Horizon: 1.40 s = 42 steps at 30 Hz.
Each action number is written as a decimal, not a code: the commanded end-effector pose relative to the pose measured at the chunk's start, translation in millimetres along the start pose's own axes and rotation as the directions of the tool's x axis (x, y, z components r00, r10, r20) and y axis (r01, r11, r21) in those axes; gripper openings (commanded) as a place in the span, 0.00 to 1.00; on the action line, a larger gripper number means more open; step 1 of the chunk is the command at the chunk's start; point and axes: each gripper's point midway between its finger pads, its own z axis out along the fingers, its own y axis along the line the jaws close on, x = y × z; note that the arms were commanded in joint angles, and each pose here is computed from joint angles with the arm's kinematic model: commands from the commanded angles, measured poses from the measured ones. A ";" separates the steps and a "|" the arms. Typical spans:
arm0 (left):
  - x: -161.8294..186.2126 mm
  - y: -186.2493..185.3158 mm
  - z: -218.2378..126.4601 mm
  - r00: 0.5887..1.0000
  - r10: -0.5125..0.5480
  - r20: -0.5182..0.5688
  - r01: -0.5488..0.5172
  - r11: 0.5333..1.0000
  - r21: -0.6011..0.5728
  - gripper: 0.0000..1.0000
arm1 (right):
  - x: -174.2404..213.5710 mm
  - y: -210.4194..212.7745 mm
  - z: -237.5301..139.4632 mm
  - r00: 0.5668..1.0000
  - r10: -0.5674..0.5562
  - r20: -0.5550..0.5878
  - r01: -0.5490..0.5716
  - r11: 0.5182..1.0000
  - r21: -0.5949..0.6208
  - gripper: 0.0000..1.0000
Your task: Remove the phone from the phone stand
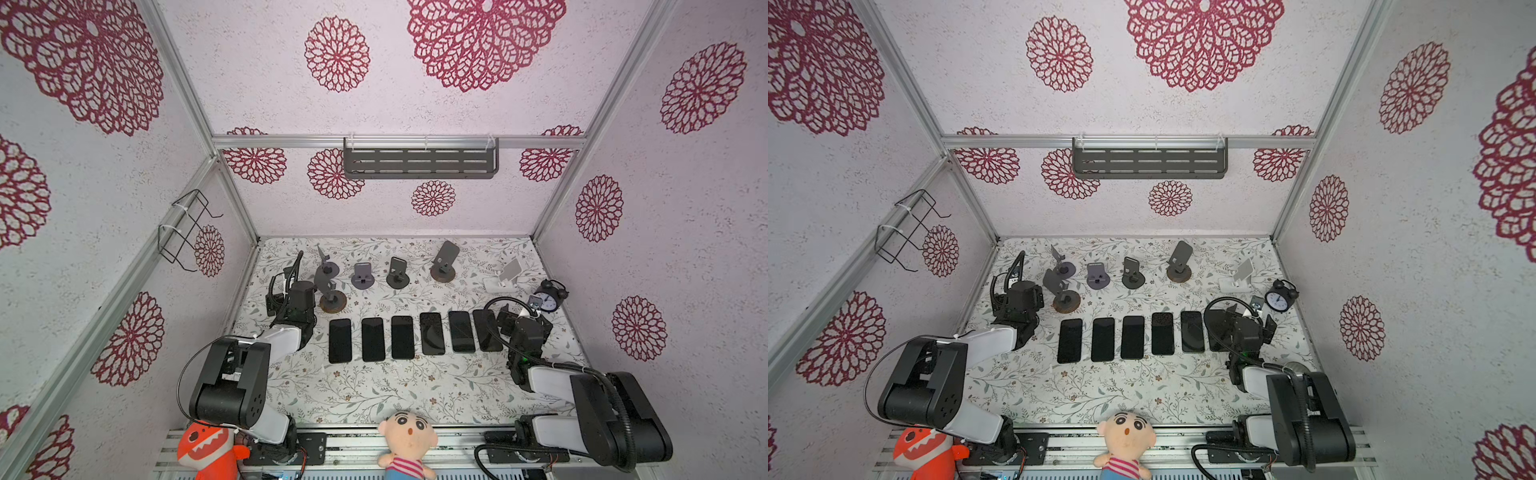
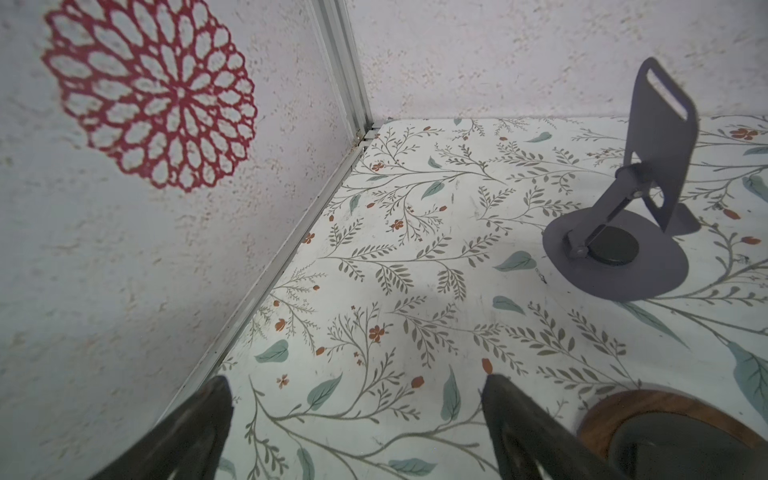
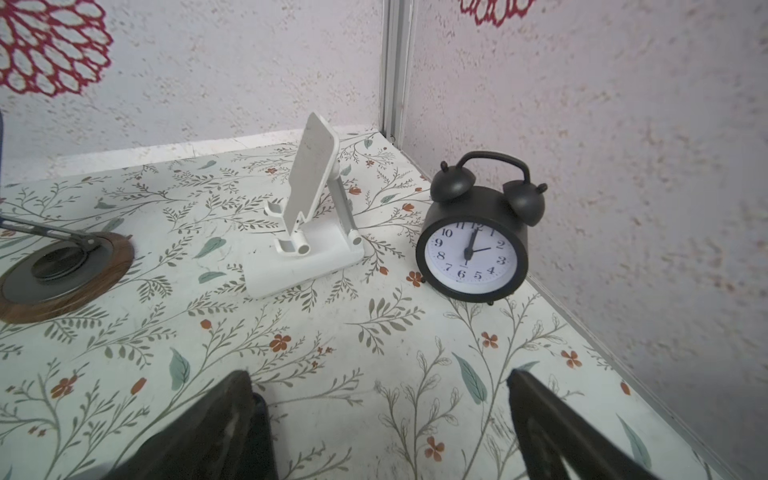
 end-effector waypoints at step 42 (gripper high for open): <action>11.1 36.6 14.7 0.953 -0.275 0.125 0.249 0.950 0.188 0.97 | -11.9 17.1 20.2 0.995 -0.015 0.100 0.024 0.996 -0.081 0.99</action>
